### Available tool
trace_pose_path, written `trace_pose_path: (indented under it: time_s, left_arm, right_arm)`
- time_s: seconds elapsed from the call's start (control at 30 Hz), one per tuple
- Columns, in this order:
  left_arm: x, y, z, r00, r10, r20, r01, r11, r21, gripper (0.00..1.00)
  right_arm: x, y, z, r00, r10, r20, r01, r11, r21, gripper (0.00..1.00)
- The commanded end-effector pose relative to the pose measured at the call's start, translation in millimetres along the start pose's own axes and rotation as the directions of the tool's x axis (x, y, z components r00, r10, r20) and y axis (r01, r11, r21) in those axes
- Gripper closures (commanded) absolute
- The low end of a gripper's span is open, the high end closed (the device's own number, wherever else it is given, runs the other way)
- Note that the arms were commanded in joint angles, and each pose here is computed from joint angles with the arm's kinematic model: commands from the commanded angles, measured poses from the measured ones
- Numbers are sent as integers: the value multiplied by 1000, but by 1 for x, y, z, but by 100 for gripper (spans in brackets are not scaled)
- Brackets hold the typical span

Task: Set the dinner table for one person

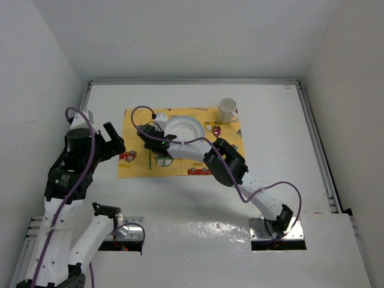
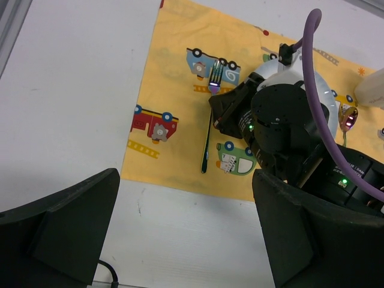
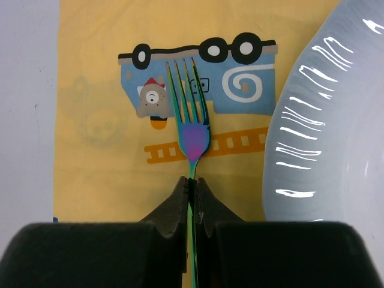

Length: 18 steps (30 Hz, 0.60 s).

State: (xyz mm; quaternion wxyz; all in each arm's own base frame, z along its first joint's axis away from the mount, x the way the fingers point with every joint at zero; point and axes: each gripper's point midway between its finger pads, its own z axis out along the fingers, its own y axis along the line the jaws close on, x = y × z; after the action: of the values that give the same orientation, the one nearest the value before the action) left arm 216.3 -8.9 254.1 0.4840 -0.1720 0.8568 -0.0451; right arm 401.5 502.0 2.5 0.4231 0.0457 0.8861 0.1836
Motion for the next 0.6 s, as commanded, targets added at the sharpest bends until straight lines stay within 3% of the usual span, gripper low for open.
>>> trace_pose_path:
  time_s: [0.0, 0.13, 0.3, 0.57]
  left_arm:
    - [-2, -6, -1, 1000, 1, 12, -1, 1000, 28, 9]
    - [-1, -5, -1, 1000, 3, 12, -3, 1000, 28, 9]
    - [0, -5, -1, 1000, 3, 11, -4, 1000, 29, 9]
    - [-4, -7, -4, 1000, 3, 23, -4, 999, 38, 9]
  right_arm:
    - [-18, 20, 2, 995, 81, 62, -79, 996, -37, 97]
    - [-16, 25, 4, 996, 78, 53, -75, 995, -61, 94]
    - [-22, 27, -3, 997, 60, 59, -55, 996, -70, 75]
    - [-52, 16, -41, 994, 14, 108, -7, 998, -67, 67]
